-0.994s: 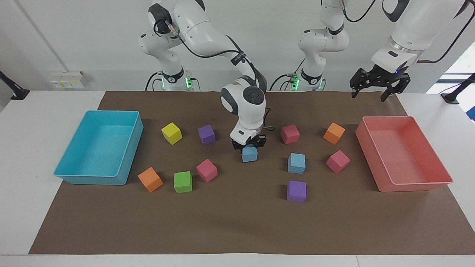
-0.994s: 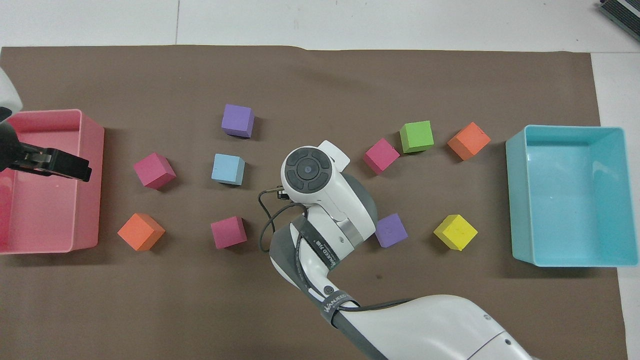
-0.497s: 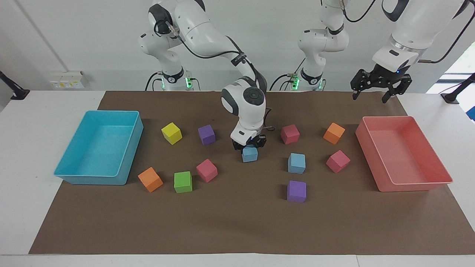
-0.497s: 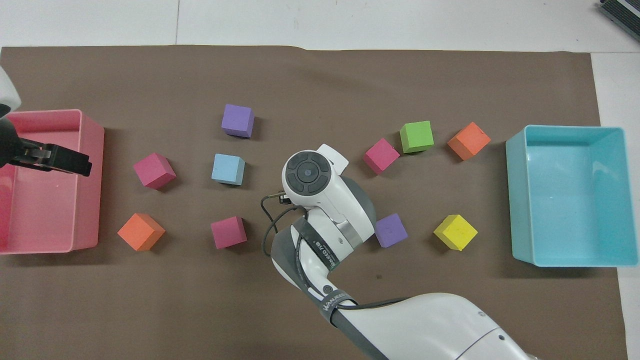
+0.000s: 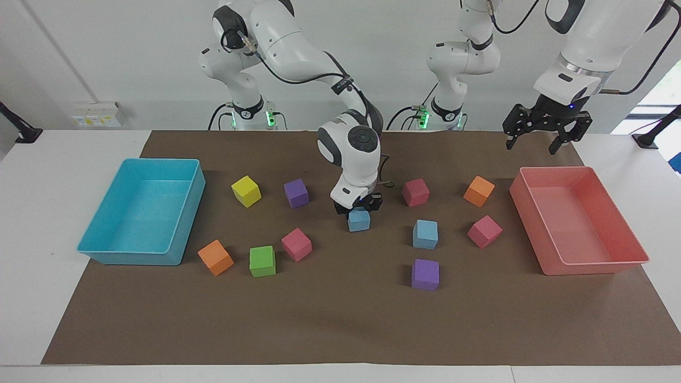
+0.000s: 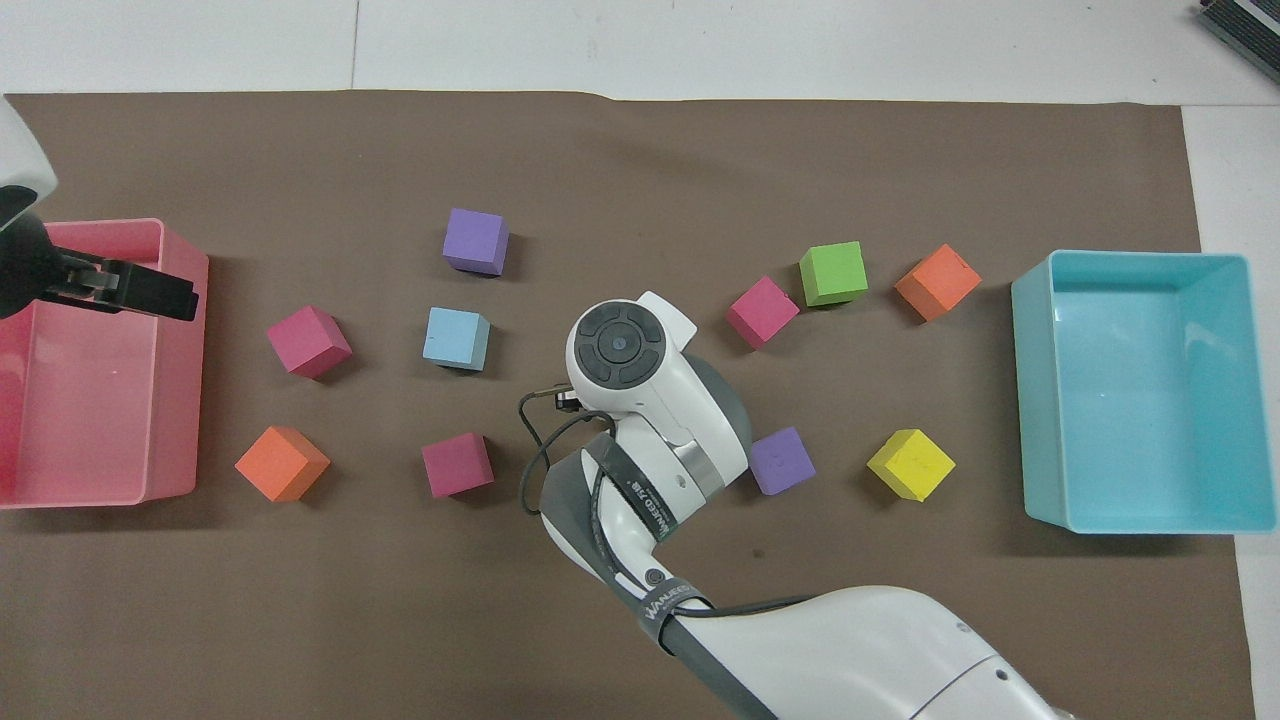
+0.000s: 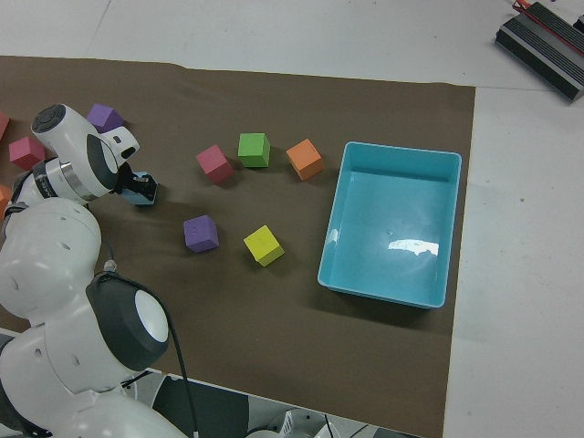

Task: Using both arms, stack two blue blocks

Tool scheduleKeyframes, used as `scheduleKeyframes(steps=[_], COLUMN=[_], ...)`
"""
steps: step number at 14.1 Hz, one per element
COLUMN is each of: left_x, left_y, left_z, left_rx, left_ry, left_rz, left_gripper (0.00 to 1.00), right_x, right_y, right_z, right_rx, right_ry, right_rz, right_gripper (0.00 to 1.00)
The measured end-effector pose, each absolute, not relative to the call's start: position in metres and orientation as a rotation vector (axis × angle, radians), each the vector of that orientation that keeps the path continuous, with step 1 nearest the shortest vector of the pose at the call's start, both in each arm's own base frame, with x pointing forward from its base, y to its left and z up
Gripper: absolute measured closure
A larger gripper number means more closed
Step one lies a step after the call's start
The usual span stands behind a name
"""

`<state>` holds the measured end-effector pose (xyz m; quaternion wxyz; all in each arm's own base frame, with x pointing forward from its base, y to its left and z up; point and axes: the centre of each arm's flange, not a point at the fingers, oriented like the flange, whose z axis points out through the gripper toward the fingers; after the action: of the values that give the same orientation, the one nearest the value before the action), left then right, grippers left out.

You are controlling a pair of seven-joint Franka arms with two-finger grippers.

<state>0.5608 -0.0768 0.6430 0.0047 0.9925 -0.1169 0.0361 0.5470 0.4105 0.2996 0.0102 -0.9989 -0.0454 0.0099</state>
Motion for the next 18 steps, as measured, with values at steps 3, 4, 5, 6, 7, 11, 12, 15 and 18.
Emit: scheduleKeyframes(steps=[3,4,5,6,7,11,12,15,18], left_x=[0.569,0.573,0.577,0.581,0.584,0.583,0.582,0.577,0.571], left_y=[-0.09,-0.095,-0.099,-0.103,-0.108,-0.141,-0.147,-0.164,-0.175], left_z=[0.635,0.632,0.627,0.621,0.614,0.576,0.566,0.527,0.485], left_rx=[3.102,3.099,3.096,3.094,3.092,3.081,3.08,3.079,3.084], left_ry=[-0.397,-0.408,-0.417,-0.425,-0.437,-0.504,-0.507,-0.516,-0.474], left_rz=[0.142,0.156,0.166,0.169,0.161,0.134,0.126,0.103,0.102], left_gripper=[0.0,0.0,0.0,0.0,0.0,0.0,0.0,0.0,0.0], right_x=[0.546,0.546,0.545,0.545,0.545,0.544,0.545,0.55,0.56], right_y=[0.411,0.41,0.41,0.409,0.409,0.409,0.409,0.405,0.388], right_z=[0.299,0.298,0.296,0.295,0.295,0.295,0.295,0.31,0.342], right_rx=[-3.118,-3.119,-3.121,-3.122,-3.122,-3.122,-3.122,-3.113,-3.102], right_ry=[-0.142,-0.142,-0.142,-0.142,-0.142,-0.141,-0.141,-0.126,-0.083], right_rz=[0.035,0.037,0.041,0.044,0.045,0.046,0.045,0.013,-0.02], right_gripper=[0.41,0.42,0.45,0.45,0.45,0.18,0.06,0.0,0.0])
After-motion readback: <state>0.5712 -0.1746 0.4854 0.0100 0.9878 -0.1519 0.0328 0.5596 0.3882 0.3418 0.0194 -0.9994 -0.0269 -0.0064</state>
